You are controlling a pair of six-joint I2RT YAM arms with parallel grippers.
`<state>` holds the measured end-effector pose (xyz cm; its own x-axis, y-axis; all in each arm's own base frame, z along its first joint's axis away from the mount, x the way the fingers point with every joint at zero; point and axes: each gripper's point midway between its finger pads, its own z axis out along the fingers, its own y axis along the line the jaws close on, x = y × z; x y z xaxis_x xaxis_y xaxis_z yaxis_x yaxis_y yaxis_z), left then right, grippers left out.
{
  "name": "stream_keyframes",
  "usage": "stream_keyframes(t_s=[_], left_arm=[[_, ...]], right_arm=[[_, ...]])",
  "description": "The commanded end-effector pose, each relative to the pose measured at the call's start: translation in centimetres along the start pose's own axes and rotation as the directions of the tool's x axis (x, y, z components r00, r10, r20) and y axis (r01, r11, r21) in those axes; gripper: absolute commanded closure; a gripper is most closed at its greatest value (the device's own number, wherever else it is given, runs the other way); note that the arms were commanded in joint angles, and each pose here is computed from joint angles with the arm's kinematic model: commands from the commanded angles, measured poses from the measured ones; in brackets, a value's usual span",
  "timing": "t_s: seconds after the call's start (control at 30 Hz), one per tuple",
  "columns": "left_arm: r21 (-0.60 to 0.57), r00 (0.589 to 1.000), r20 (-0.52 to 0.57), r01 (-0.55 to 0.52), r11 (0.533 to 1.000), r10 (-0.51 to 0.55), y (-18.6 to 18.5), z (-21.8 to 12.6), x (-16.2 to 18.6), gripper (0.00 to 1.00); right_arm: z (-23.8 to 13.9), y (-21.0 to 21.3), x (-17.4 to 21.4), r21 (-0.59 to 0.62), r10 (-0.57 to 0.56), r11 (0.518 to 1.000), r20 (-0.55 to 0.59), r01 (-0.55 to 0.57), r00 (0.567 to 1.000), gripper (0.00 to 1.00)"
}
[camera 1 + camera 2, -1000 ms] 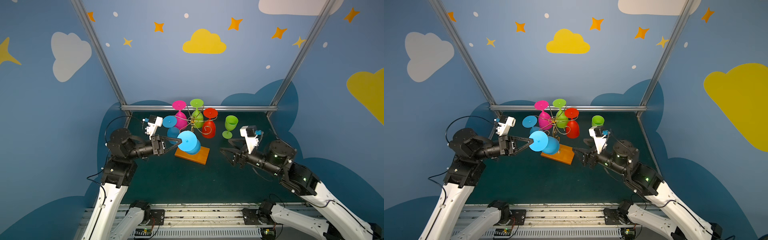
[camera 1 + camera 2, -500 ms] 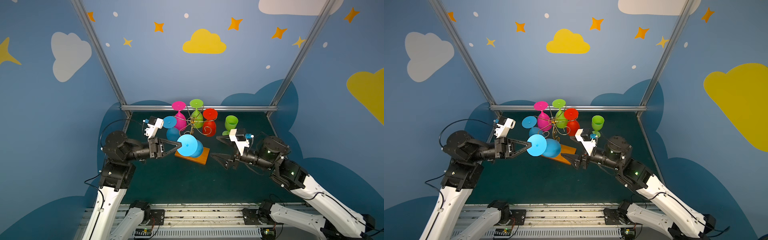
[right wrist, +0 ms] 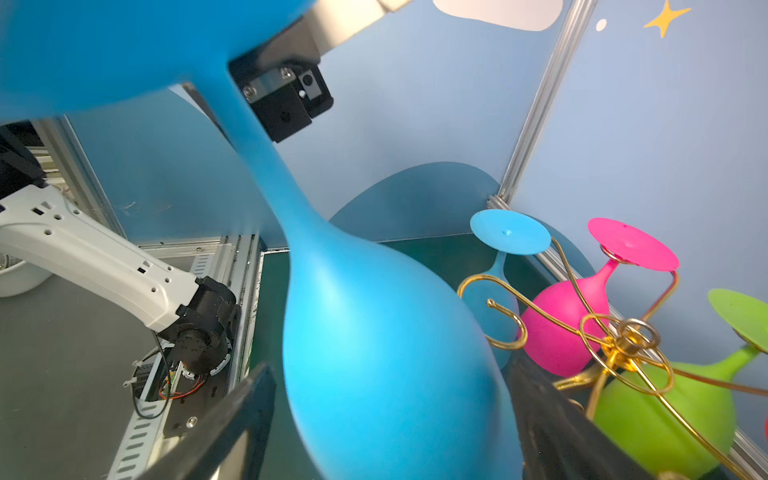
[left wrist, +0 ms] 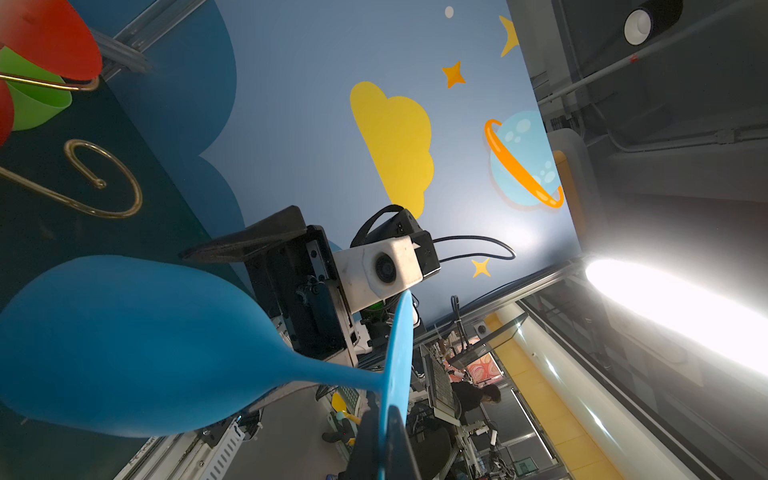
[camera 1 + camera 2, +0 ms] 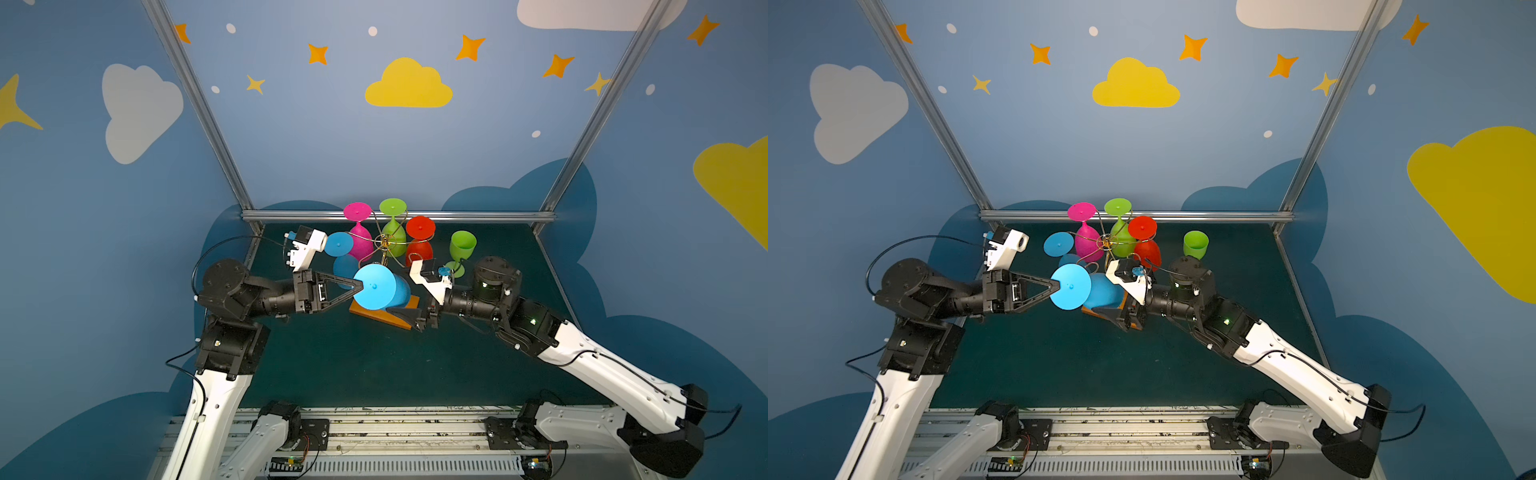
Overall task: Take the wine glass off the wine glass rack
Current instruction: 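Move the right gripper toward the blue glass bowl held by the left gripper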
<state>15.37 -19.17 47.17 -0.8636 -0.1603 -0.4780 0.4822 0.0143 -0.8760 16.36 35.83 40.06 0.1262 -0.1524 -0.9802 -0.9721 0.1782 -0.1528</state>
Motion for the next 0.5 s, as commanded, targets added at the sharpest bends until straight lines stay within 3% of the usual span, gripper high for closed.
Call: stream_keyframes(t_s=[0.0, 0.47], left_arm=[[0.026, 0.998, -0.003, -0.058, 0.998, 0.058, -1.6, -0.1, -0.1, 0.96], [0.061, 0.996, 0.027, -0.087, 0.994, 0.085, -3.2, -0.1, -1.1, 0.96]], right_arm=[[0.6, 0.4, -2.0, -0.031, -0.034, 0.999, 0.058, 0.036, 0.998, 0.13], [2.5, 0.2, -0.7, -0.032, 0.022, 0.999, 0.032, -0.021, 0.999, 0.17]])
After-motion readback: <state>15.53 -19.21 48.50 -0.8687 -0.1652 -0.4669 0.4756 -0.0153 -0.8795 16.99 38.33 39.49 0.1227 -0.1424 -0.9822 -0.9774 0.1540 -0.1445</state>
